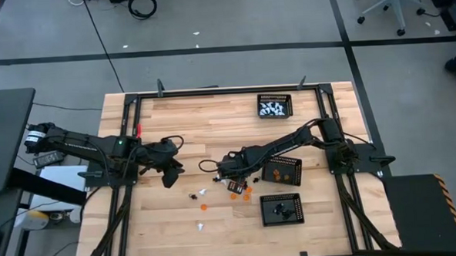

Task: Sort Halloween decoration
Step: Put the white ghost toy into the top black bin

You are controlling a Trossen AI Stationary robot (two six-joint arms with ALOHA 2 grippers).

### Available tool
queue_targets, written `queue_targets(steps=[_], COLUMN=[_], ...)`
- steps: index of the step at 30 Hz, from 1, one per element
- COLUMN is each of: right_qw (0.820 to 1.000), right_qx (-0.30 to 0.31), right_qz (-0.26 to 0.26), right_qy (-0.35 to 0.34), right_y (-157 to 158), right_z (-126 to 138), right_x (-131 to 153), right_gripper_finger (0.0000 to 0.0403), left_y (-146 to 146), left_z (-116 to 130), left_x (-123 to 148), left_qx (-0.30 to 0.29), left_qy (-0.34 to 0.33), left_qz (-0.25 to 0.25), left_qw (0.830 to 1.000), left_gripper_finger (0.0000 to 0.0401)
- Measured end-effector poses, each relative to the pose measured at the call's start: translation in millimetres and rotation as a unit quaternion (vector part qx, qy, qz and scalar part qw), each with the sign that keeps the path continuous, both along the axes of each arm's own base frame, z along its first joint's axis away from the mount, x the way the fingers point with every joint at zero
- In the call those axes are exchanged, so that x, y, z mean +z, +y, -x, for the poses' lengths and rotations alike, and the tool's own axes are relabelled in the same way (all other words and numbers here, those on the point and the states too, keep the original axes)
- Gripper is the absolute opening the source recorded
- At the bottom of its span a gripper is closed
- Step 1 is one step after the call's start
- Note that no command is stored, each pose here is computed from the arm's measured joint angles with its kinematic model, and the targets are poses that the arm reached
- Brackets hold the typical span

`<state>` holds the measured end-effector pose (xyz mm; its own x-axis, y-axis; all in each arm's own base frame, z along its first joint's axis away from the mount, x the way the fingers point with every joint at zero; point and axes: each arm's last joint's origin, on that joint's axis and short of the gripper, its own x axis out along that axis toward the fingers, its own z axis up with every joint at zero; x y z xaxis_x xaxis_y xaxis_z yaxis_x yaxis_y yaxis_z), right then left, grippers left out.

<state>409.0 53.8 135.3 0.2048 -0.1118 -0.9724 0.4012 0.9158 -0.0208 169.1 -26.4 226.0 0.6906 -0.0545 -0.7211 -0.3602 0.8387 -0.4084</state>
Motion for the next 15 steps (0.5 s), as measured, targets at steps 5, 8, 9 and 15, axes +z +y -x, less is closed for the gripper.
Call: queue_targets(steps=[5,8,9,15], right_qw=[1.0,1.0,1.0,0.999], right_qx=[0.009,0.013,0.015,0.028], right_qz=[0.0,0.001,0.0,-0.017], right_qy=[0.001,0.0,-0.003,-0.007], right_y=[-0.1,-0.2,-1.2,-9.0], right_z=[0.0,0.4,0.4,1.4], right_x=[0.0,1.4,3.3,11.4], right_gripper_finger=[0.0143,0.0143,0.0143,0.0138], left_y=[0.0,0.0,0.0,0.0], left_z=[0.0,0.0,0.0,0.0], left_x=[0.0,0.0,0.0,0.0], left_qx=[0.001,0.001,0.001,-0.003], left_qy=[0.0,0.0,0.0,0.0], left_qz=[0.001,0.001,0.001,-0.003], left_qw=[1.0,1.0,1.0,1.0], left_gripper_finger=[0.0123,0.0123,0.0123,0.0123])
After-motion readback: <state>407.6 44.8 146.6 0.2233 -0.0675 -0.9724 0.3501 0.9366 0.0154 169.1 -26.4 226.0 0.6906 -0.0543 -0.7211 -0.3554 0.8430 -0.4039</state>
